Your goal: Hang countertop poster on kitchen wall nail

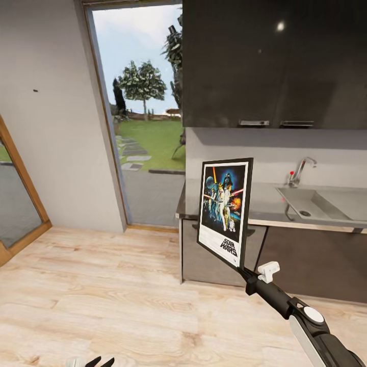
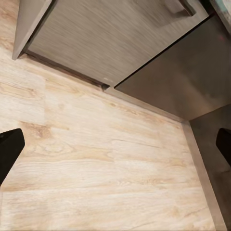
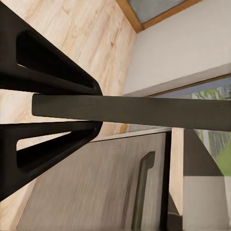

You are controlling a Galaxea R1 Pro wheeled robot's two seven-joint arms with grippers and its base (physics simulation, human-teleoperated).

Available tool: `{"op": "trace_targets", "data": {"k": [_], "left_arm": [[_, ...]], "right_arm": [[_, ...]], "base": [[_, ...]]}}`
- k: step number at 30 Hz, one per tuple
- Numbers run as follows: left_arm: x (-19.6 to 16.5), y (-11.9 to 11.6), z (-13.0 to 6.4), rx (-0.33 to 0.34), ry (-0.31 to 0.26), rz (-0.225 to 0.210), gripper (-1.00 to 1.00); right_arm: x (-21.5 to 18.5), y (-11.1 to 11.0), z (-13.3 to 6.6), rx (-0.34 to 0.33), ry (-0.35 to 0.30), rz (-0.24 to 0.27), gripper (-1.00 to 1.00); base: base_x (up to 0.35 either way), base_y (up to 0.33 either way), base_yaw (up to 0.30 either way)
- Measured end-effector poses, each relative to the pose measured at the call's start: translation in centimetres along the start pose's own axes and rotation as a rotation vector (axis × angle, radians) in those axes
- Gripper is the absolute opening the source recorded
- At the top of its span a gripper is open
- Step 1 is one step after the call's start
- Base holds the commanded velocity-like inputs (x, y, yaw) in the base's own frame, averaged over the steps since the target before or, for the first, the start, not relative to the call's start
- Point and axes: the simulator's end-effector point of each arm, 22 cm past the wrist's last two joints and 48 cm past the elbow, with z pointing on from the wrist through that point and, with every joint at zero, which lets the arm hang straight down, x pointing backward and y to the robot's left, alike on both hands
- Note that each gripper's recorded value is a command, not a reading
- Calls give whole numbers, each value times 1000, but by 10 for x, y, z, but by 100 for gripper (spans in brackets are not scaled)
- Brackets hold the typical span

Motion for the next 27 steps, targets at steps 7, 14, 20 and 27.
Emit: {"op": "trace_targets", "data": {"k": [7, 14, 20, 27], "left_arm": [[-1, -1, 0, 2, -3, 2, 100], [-2, -1, 0, 2, -4, 3, 100], [-2, -1, 0, 2, -4, 3, 100], [-2, -1, 0, 2, -3, 3, 100]], "right_arm": [[-2, 1, 0, 0, -3, -1, -100], [-2, 1, 0, -1, -4, -1, -100], [-2, 1, 0, 0, -4, -1, -100], [-2, 1, 0, 0, -4, -1, -100]], "base": [[91, 69, 44], [210, 184, 221], [221, 222, 270], [219, 231, 280]]}}
